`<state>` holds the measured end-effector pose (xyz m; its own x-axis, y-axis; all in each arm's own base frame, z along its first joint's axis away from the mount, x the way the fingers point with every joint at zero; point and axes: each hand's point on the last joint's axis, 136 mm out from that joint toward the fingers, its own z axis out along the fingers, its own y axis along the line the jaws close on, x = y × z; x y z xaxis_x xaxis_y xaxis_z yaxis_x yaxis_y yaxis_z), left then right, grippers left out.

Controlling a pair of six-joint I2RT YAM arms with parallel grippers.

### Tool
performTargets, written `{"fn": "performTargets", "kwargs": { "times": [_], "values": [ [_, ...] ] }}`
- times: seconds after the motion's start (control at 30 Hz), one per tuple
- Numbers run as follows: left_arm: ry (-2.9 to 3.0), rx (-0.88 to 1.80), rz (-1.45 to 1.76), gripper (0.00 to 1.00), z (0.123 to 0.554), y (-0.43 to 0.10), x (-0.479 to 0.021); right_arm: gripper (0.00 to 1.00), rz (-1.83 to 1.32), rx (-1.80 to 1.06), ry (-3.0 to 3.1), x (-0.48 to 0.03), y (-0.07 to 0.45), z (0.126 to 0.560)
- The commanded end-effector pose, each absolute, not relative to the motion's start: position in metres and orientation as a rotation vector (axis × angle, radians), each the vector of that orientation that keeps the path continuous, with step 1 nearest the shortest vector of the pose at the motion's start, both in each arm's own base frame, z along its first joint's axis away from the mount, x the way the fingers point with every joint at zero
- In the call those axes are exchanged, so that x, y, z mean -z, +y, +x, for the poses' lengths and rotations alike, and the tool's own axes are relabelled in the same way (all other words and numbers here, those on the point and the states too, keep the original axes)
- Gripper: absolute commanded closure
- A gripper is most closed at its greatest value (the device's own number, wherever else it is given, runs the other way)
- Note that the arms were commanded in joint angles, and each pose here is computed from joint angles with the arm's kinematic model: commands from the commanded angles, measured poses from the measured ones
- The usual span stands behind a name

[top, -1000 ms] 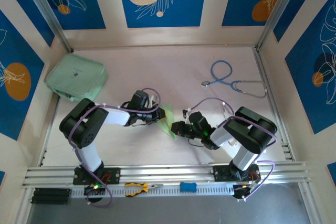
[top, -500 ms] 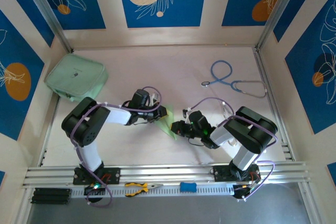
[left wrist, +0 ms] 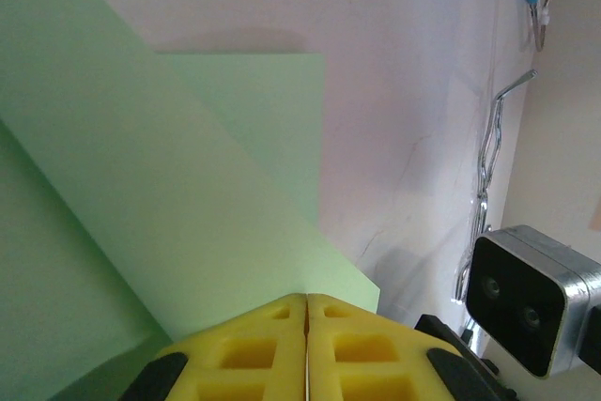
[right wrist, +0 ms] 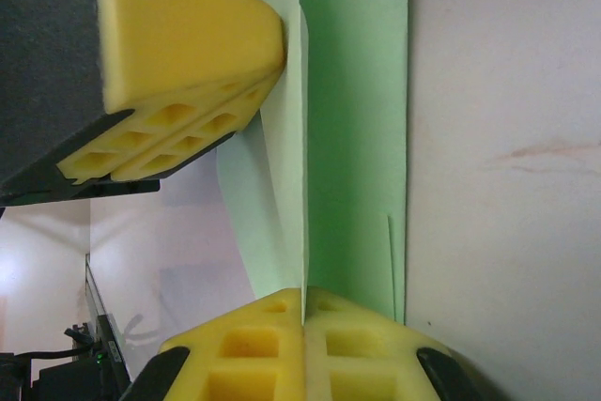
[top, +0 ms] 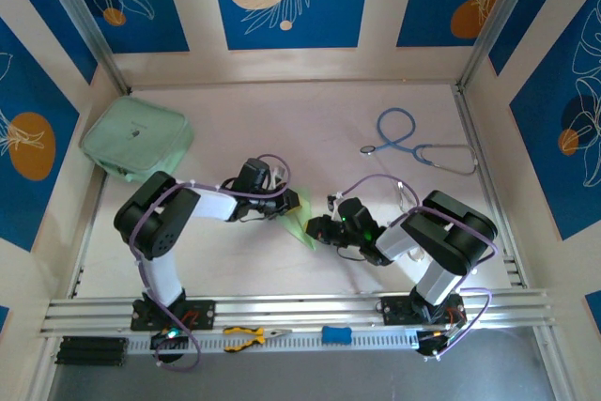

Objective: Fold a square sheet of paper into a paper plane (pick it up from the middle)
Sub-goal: Fourth fold the wing at the center of the table.

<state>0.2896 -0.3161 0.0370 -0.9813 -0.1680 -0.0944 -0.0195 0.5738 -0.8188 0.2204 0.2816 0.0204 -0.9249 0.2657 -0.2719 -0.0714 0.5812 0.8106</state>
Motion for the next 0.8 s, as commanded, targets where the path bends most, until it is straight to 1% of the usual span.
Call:
{"fn": "performTargets", "kwargs": {
  "times": [0.0, 0.63, 0.77],
  "values": [
    [2.662, 1.347, -0.140, 0.91, 0.2908, -0.3192, -0.0322, 0.94, 0.223, -1.156, 2.603, 0.0124, 0.2641, 0.2070],
    [2.694, 1.320, -0.133, 0.91, 0.2901, -0.3190, -0.0235, 0.93, 0.235, -1.161, 2.617, 0.0129, 0.2641, 0.2070],
    [2.694, 1.321, -0.129, 0.91, 0.2906, -0.3191, -0.0228, 0.90, 0.235, -1.174, 2.621, 0.0109, 0.2658, 0.2066]
  ]
}}
